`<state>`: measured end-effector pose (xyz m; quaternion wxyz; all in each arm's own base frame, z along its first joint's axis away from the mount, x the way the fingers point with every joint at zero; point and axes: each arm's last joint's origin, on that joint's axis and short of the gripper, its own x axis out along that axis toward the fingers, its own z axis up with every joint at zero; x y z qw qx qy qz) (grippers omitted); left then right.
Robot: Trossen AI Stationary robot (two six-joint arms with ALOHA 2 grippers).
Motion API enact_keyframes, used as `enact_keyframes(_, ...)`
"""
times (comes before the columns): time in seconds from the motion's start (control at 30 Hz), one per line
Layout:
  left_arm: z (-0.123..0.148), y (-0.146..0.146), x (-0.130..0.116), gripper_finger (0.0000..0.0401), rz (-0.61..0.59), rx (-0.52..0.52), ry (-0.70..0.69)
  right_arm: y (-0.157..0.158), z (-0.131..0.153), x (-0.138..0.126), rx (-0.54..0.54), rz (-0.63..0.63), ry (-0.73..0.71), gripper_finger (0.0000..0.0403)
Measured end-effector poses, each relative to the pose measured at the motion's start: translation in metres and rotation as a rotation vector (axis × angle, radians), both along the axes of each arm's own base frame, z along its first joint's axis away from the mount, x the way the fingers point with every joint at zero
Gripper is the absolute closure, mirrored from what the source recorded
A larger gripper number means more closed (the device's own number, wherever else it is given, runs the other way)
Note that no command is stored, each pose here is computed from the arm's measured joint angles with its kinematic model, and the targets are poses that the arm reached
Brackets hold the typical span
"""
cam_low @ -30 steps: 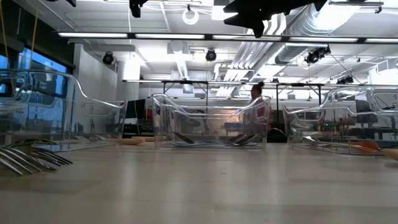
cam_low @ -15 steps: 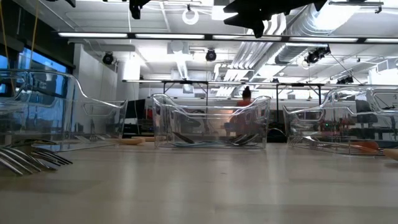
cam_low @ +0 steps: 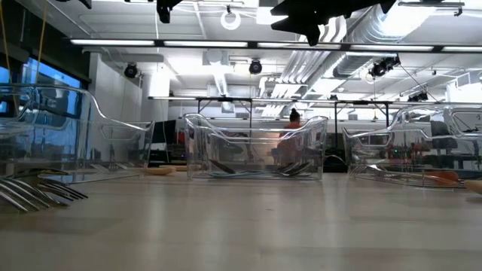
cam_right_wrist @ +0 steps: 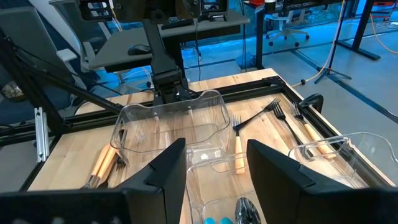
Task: Sort silverware by color (type)
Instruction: Put the black fork into the top transparent bin
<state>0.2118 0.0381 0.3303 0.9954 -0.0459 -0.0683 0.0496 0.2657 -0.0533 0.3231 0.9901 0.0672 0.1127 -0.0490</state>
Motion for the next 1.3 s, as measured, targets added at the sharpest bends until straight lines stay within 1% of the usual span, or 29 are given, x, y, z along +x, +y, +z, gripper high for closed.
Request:
enact_keyframes(0.43, 0.000, 0.000, 0.000, 0.0268, 0.000, 0.000, 0.000, 0.000, 0.000, 0.000, 0.000, 0.000, 0.000, 0.0249)
enact_keyframes(0.5, 0.000, 0.001, 0.000, 0.0268, 0.016, -0.022, -0.002, 0.000, 0.000, 0.000, 0.000, 0.000, 0.001, 0.0249)
enact_keyframes(0.53, -0.001, 0.002, 0.000, 0.0268, 0.053, -0.057, 0.002, 0.000, 0.000, 0.000, 0.000, 0.000, 0.001, 0.0249)
enact_keyframes(0.6, -0.003, 0.005, 0.000, 0.0268, 0.169, -0.140, 0.059, 0.000, 0.000, 0.000, 0.000, 0.000, 0.001, 0.0249)
enact_keyframes(0.63, -0.004, 0.008, -0.001, 0.0268, 0.240, -0.157, 0.103, 0.000, 0.000, 0.000, 0.000, 0.000, 0.001, 0.0249)
enact_keyframes(0.73, -0.001, 0.019, -0.008, 0.0268, 0.480, -0.165, 0.265, 0.000, 0.000, 0.000, 0.000, 0.000, 0.001, 0.0249)
enact_keyframes(0.8, 0.001, 0.030, -0.014, 0.0268, 0.660, -0.203, 0.361, 0.000, 0.000, 0.000, 0.000, 0.000, 0.001, 0.0249)
enact_keyframes(0.87, -0.003, 0.044, -0.024, 0.0268, 0.838, -0.264, 0.449, 0.000, 0.000, 0.000, 0.000, 0.000, 0.001, 0.0249)
enact_keyframes(0.97, -0.016, 0.067, -0.039, 0.0268, 1.020, -0.396, 0.515, 0.000, -0.001, 0.000, 0.001, -0.001, 0.004, 0.0249)
enact_keyframes(1.07, -0.037, 0.089, -0.052, 0.0268, 1.125, -0.585, 0.544, 0.000, -0.001, 0.000, 0.001, -0.001, 0.004, 0.0249)
enact_keyframes(1.13, -0.053, 0.102, -0.059, 0.0268, 1.169, -0.692, 0.560, 0.000, -0.001, 0.000, 0.001, -0.001, 0.004, 0.0249)
enact_keyframes(1.2, -0.070, 0.113, -0.064, 0.0268, 1.197, -0.785, 0.590, 0.000, -0.001, 0.000, 0.001, -0.001, 0.003, 0.0249)
enact_keyframes(1.3, -0.094, 0.127, -0.069, 0.0268, 1.203, -0.906, 0.657, 0.000, -0.001, 0.000, 0.001, -0.001, 0.003, 0.0249)
